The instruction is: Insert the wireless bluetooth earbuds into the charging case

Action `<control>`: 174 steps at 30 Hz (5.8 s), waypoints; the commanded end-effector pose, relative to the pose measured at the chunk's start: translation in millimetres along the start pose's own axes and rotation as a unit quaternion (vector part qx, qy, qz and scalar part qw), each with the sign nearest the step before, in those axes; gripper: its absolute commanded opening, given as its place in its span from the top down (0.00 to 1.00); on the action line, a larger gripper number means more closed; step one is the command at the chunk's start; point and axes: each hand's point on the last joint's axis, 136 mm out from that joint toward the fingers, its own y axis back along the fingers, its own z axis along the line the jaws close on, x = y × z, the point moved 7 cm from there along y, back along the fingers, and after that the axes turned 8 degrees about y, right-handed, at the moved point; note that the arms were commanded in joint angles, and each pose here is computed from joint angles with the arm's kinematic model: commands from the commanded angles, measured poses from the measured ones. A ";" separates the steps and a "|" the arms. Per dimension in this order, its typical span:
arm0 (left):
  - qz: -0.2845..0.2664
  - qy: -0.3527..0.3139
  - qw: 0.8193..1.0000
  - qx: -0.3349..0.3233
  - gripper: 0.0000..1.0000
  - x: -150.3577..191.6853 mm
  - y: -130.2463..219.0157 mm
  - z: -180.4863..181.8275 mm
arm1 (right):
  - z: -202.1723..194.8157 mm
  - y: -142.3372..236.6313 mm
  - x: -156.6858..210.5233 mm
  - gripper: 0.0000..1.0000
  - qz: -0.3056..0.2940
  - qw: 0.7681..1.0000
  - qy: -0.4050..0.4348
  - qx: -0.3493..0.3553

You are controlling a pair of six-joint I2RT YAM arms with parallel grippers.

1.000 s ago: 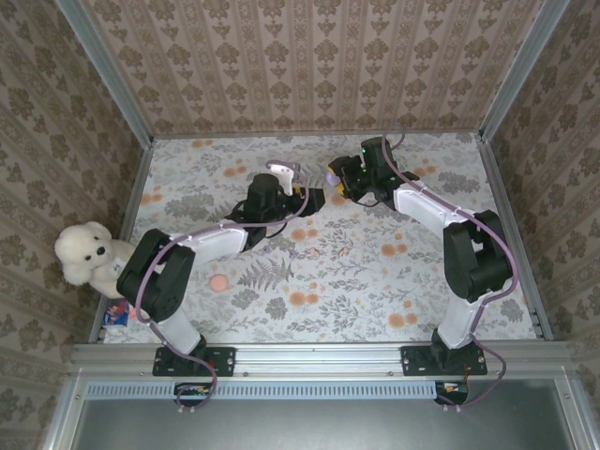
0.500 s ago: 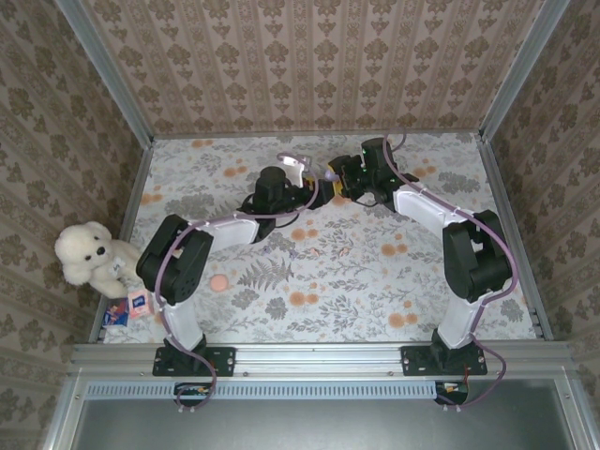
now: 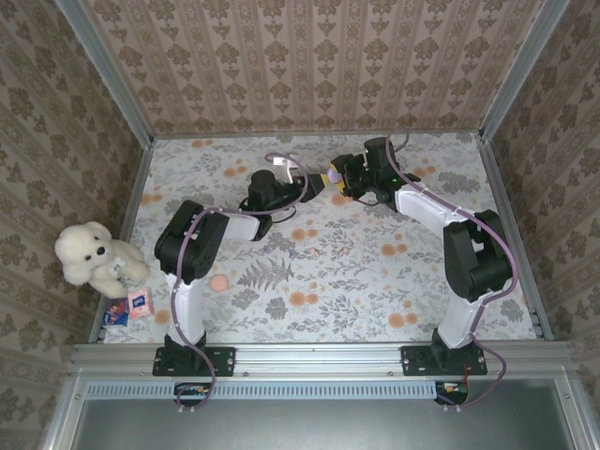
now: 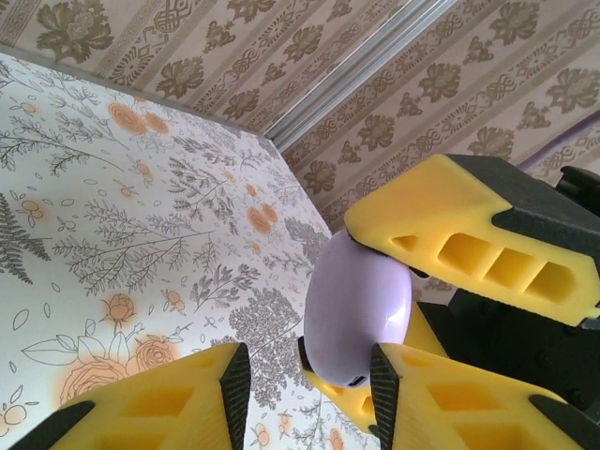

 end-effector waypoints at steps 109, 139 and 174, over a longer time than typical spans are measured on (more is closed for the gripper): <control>0.137 -0.014 0.985 0.107 0.97 -56.4 45.3 -42.7 | 26.7 87.3 -3.2 0.29 -0.008 0.913 0.386 -0.133; 0.187 -0.056 0.970 0.147 0.98 -53.8 37.7 -89.7 | 4.6 39.5 1.5 0.43 0.034 0.920 0.378 -0.099; 0.201 -0.065 0.967 0.143 1.00 -44.9 34.8 -93.6 | 46.1 68.7 35.0 0.45 0.059 0.901 0.390 -0.183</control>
